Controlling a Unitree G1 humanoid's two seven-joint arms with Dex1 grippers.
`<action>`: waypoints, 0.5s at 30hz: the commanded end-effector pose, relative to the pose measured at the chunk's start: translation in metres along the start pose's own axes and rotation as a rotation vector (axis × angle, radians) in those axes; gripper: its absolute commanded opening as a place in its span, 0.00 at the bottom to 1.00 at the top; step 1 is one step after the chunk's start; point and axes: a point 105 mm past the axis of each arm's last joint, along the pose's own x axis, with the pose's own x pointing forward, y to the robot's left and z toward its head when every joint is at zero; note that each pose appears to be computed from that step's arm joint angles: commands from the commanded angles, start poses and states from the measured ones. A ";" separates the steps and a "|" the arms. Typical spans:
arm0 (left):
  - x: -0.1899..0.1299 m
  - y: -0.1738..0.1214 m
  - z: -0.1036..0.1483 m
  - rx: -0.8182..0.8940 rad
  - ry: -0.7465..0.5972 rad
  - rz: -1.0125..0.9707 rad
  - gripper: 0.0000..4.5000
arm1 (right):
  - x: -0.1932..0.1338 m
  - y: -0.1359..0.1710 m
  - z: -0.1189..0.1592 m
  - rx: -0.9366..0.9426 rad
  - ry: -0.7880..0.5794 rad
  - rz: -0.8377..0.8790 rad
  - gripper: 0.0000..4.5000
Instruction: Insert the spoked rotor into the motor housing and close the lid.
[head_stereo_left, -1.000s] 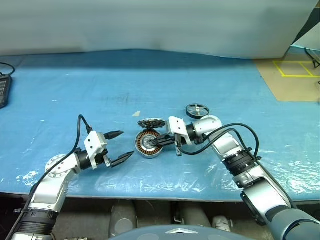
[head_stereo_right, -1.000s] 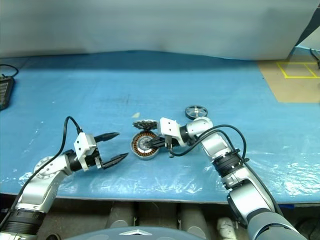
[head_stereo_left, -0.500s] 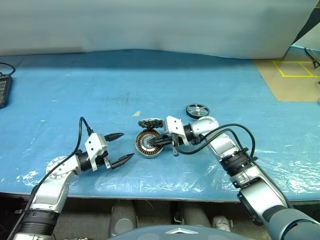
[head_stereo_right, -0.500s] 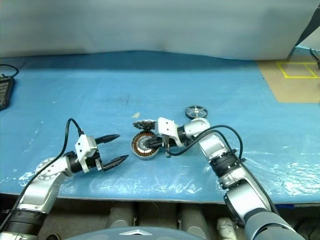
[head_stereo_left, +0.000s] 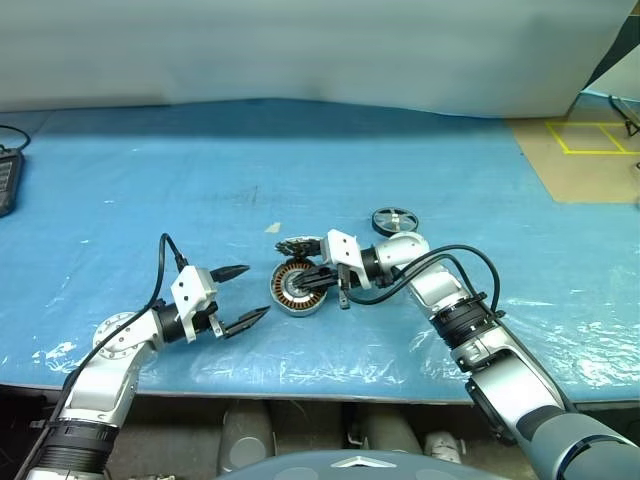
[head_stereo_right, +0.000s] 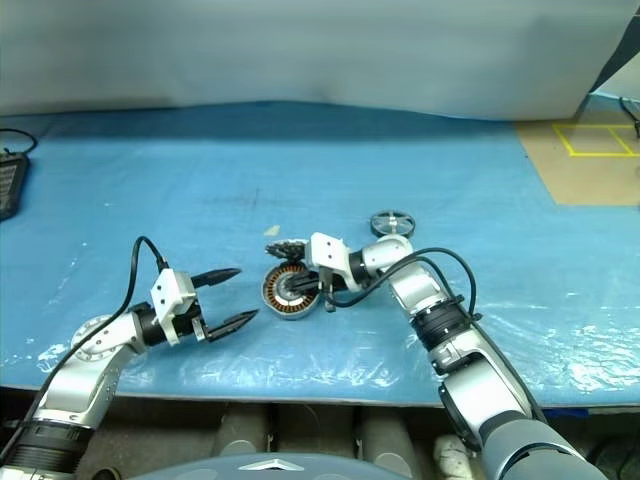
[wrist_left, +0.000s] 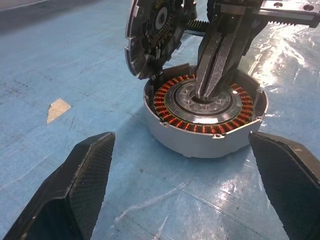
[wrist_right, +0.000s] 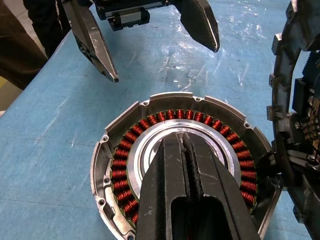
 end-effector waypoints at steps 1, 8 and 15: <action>0.000 0.000 0.012 0.032 -0.028 -0.002 1.00 | -0.003 -0.004 0.018 -0.035 -0.048 -0.003 0.01; 0.001 -0.001 0.015 0.030 -0.030 -0.007 1.00 | -0.017 -0.003 0.027 -0.055 -0.050 -0.005 0.01; 0.003 0.000 0.016 0.032 -0.031 -0.011 1.00 | -0.020 0.002 0.014 -0.033 -0.010 0.005 0.01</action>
